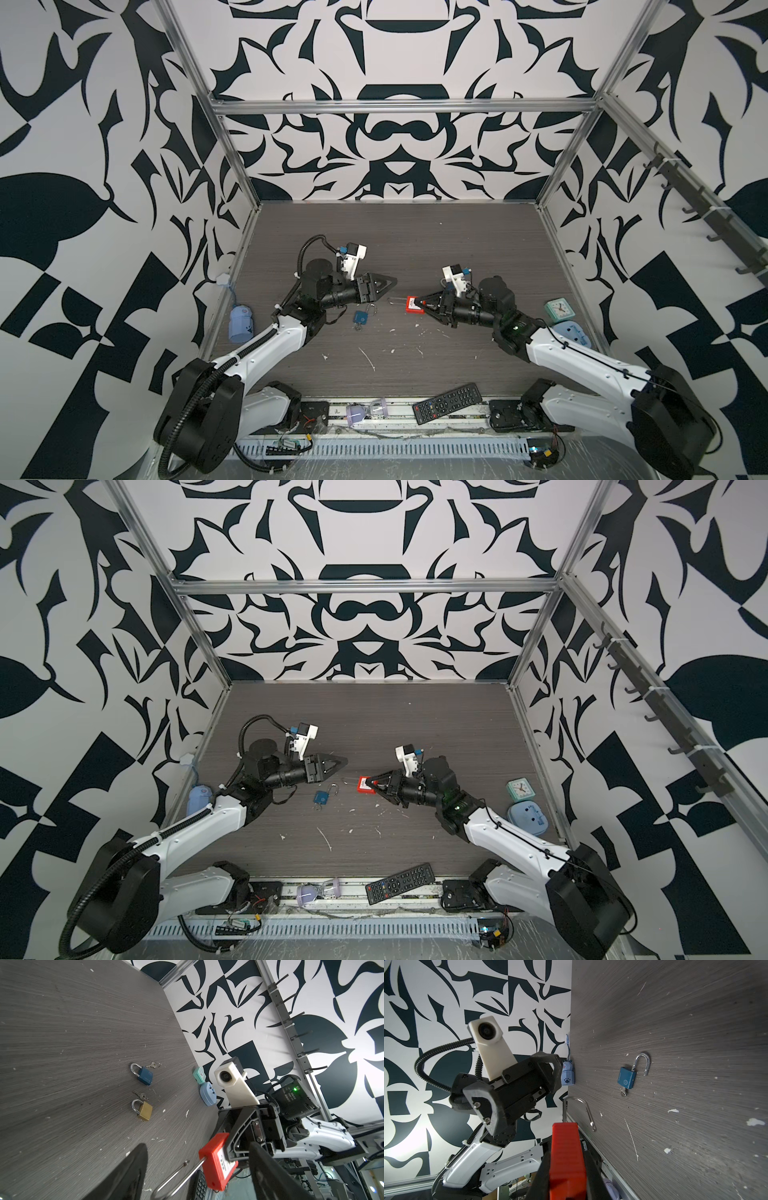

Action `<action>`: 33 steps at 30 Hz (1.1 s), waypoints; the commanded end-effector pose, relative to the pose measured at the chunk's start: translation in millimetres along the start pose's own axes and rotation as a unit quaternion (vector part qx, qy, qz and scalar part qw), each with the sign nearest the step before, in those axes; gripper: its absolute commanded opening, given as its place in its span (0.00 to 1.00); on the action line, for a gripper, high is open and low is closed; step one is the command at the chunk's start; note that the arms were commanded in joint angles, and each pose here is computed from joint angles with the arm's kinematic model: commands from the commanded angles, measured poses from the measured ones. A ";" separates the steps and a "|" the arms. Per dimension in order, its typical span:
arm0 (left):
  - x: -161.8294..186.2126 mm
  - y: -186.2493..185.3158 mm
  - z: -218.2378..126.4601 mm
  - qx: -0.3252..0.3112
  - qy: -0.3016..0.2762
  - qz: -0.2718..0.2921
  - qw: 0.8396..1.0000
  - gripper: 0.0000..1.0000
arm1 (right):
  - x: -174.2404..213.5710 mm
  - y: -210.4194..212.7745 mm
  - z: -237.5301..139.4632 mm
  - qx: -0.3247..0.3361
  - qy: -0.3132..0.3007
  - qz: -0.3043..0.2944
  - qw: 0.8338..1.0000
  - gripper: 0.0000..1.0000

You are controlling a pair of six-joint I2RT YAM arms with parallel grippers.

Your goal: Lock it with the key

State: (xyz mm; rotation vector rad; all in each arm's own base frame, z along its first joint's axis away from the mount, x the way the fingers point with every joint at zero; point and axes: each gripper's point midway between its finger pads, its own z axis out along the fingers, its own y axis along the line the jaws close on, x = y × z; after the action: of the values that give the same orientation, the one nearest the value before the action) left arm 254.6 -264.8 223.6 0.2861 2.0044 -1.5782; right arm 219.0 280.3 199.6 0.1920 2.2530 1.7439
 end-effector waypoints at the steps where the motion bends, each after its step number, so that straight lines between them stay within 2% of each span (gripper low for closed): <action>1: 3.9 -8.2 1.7 0.024 0.011 -0.001 1.000 0.75 | -11.5 55.5 -3.5 -0.073 -0.014 -0.048 0.996 0.00; 11: 14.5 -7.2 3.9 0.031 0.023 -0.009 0.999 0.67 | -16.2 71.2 -1.7 -0.083 -0.012 -0.059 0.995 0.00; 14: 13.5 -10.2 2.9 0.035 0.022 -0.010 0.999 0.57 | -16.7 67.6 0.5 -0.078 -0.012 -0.061 0.995 0.00; 18: 13.8 -12.4 2.1 0.038 0.022 -0.016 0.999 0.39 | -17.9 65.0 2.1 -0.079 -0.014 -0.061 0.995 0.00; 23: 15.0 -12.7 0.6 0.039 0.021 -0.021 0.999 0.32 | -18.2 65.3 1.8 -0.079 -0.016 -0.063 0.995 0.00; 25: 15.9 -13.0 0.0 0.039 0.022 -0.025 0.999 0.25 | -17.7 65.1 1.9 -0.079 -0.015 -0.067 0.995 0.00; 29: 16.8 -16.7 -1.8 0.044 0.022 -0.033 0.998 0.17 | -16.6 63.8 -0.1 -0.077 -0.018 -0.084 0.993 0.00; 33: 16.1 -23.4 -5.1 0.051 0.018 -0.035 0.998 0.03 | -15.5 62.8 -0.6 -0.076 -0.019 -0.108 0.991 0.00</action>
State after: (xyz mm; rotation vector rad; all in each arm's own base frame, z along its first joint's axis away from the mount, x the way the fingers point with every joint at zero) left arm 237.7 -269.4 228.8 0.2578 2.0090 -1.7096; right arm 227.8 291.4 234.4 0.0607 2.1459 1.7833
